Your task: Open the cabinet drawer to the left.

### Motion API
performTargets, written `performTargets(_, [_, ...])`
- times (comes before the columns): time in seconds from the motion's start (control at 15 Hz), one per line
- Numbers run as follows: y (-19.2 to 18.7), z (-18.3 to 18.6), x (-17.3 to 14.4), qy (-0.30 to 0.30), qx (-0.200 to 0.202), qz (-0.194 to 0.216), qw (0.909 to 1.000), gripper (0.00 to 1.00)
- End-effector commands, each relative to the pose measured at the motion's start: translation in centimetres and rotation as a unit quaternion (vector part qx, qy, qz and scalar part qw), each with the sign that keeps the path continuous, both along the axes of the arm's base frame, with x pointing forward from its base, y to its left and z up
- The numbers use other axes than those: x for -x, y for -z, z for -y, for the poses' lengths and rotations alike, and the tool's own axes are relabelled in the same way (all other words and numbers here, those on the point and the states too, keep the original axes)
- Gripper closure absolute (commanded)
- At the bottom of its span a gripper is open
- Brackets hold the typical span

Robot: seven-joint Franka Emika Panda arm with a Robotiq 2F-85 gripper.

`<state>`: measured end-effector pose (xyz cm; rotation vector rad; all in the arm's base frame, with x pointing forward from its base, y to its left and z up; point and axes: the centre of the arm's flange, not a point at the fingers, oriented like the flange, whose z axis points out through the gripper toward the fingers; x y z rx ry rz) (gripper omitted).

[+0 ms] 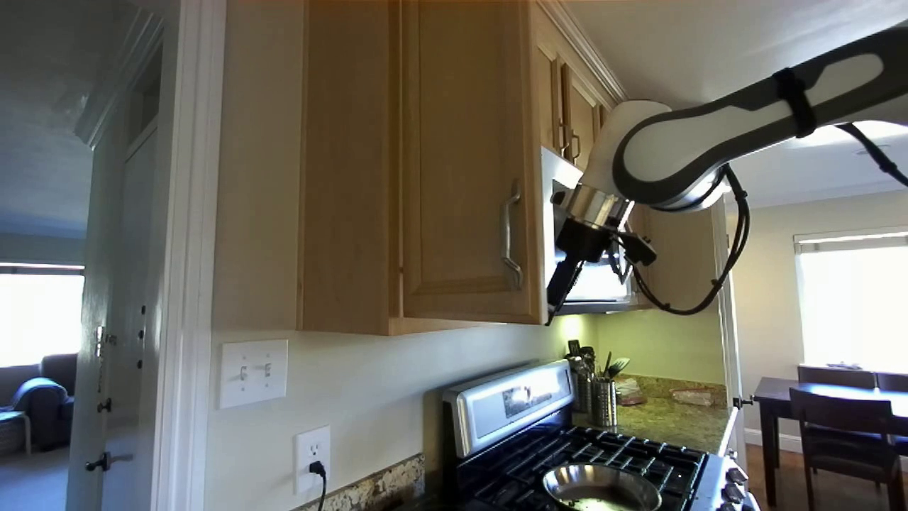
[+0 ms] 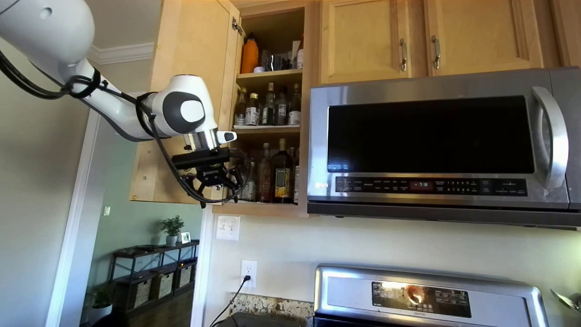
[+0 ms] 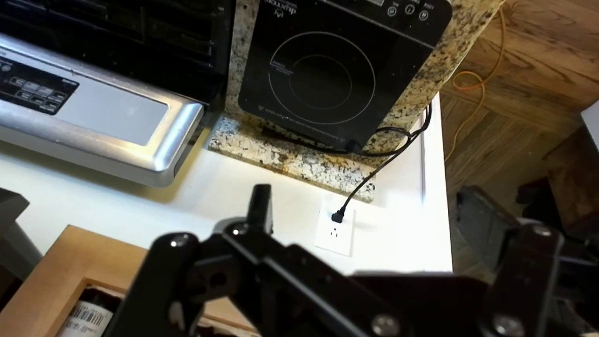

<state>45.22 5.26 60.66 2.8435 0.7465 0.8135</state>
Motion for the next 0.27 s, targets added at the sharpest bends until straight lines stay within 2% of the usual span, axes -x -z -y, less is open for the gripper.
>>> performTargets(0.0, [0.24,-0.04,-0.21,0.002,0.000,-0.007,1.0000,0.00])
performTargets(0.2, [0.39,-0.14,-0.61,0.005,0.000,-0.015,0.9999,0.00])
